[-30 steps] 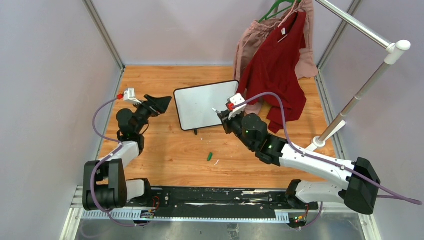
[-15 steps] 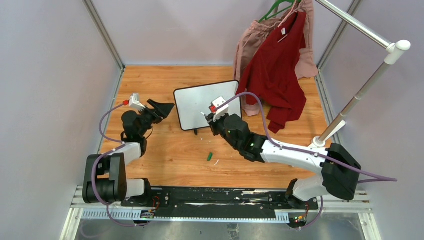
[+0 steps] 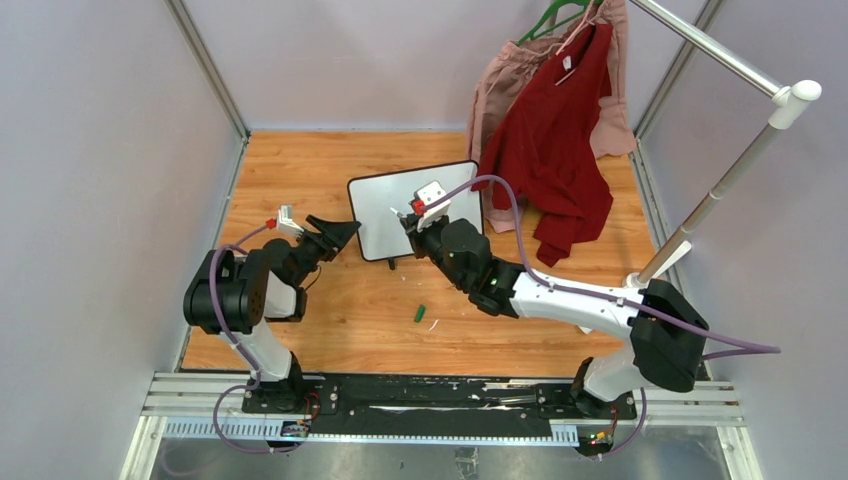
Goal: Write a sentence on the whiteboard
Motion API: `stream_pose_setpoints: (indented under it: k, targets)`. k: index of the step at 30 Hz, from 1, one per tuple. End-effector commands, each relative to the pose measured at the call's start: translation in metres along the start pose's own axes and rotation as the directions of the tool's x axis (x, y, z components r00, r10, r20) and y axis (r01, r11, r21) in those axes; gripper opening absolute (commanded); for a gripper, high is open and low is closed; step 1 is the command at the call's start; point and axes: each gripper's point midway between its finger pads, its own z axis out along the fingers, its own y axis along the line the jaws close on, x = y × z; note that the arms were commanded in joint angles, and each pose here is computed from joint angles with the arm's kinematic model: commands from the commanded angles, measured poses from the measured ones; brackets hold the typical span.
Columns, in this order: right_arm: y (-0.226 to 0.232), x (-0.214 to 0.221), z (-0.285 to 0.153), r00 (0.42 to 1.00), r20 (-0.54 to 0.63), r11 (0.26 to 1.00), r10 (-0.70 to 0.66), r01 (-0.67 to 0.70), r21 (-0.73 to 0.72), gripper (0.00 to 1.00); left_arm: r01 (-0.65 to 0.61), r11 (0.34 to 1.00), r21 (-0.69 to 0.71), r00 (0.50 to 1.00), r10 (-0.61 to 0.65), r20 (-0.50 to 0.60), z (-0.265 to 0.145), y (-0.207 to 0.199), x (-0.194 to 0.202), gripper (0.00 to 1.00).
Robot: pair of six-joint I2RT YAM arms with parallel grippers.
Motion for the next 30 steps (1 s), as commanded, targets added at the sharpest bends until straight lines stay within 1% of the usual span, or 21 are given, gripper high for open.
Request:
stream_pose_setpoints:
  k: [1, 7, 12, 21, 22, 28, 30]
  targets:
    - [0.005, -0.023, 0.005, 0.998, 0.058, 1.0, -0.016, 0.016, 0.002, 0.0, -0.088, 0.988, 0.126, 0.996, 0.084, 0.035, 0.0, -0.026, -0.007, 0.7]
    - [0.01, -0.018, 0.013, 0.999, 0.043, 1.0, -0.026, 0.026, -0.01, 0.0, -0.098, 0.989, 0.111, 0.995, 0.096, 0.027, 0.004, -0.017, -0.005, 0.64]
    - [0.012, -0.016, 0.017, 0.999, 0.038, 1.0, -0.028, 0.029, -0.01, 0.0, -0.118, 0.987, 0.112, 0.993, 0.117, 0.015, 0.007, -0.014, -0.002, 0.57]
    - [0.013, -0.007, 0.026, 1.0, 0.013, 1.0, -0.019, 0.019, -0.014, 0.0, -0.17, 0.978, 0.12, 0.985, 0.172, -0.001, 0.011, -0.011, 0.003, 0.53]
    - [0.012, -0.006, 0.028, 1.0, 0.011, 1.0, -0.019, 0.019, -0.01, 0.0, -0.174, 0.976, 0.132, 0.984, 0.177, -0.016, 0.013, -0.015, 0.009, 0.52]
    - [0.008, -0.002, 0.037, 1.0, 0.007, 1.0, -0.019, 0.019, 0.007, 0.0, -0.188, 0.973, 0.131, 0.981, 0.193, -0.027, 0.014, -0.012, 0.014, 0.43]
    - [0.01, -0.003, 0.039, 1.0, 0.009, 1.0, 0.007, -0.007, 0.008, 0.0, -0.186, 0.975, 0.123, 0.981, 0.191, -0.033, 0.014, -0.009, 0.016, 0.41]
